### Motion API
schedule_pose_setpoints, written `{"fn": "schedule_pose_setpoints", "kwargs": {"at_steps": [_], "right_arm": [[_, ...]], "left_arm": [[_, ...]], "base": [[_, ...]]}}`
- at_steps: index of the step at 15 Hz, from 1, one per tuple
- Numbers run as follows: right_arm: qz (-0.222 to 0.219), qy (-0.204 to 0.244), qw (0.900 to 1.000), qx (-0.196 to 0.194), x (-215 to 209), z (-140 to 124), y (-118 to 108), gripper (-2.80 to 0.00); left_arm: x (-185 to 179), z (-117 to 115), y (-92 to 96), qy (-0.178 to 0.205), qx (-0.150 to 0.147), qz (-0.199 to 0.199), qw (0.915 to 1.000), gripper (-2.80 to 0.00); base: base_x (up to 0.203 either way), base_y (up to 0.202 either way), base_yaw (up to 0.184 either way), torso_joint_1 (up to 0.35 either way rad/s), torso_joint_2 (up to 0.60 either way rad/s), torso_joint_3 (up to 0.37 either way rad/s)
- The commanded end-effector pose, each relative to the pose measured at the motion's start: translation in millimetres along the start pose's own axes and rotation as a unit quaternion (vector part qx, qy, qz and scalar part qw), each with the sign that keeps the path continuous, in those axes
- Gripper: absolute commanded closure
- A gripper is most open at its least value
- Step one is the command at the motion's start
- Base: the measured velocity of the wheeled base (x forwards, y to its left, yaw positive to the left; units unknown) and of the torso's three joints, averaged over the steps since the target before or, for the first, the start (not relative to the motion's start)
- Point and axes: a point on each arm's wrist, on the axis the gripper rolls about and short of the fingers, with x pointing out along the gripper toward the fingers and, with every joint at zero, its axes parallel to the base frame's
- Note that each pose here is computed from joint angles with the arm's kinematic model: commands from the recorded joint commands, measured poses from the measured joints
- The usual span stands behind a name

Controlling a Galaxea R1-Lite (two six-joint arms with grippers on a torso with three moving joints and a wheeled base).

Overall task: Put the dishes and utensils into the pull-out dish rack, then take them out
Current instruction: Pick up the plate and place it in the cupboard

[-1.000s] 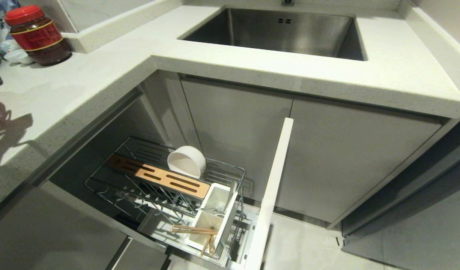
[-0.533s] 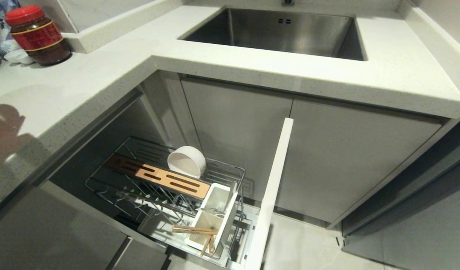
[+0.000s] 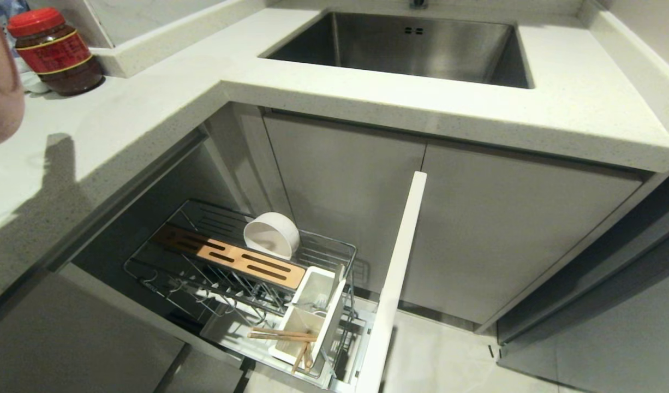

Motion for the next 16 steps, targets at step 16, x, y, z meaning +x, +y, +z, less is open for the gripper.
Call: {"fn": "schedule_pose_setpoints", "kwargs": {"at_steps": [16], "right_arm": [[0.0,0.013,1.0,0.0,2,-7,0,0.0]], "left_arm": [[25,-143,14.7,0.013,-0.191,0.157,0.9689,0.0]], "base": [[0.0,0.0,0.0,0.0,0.0,0.0]]}}
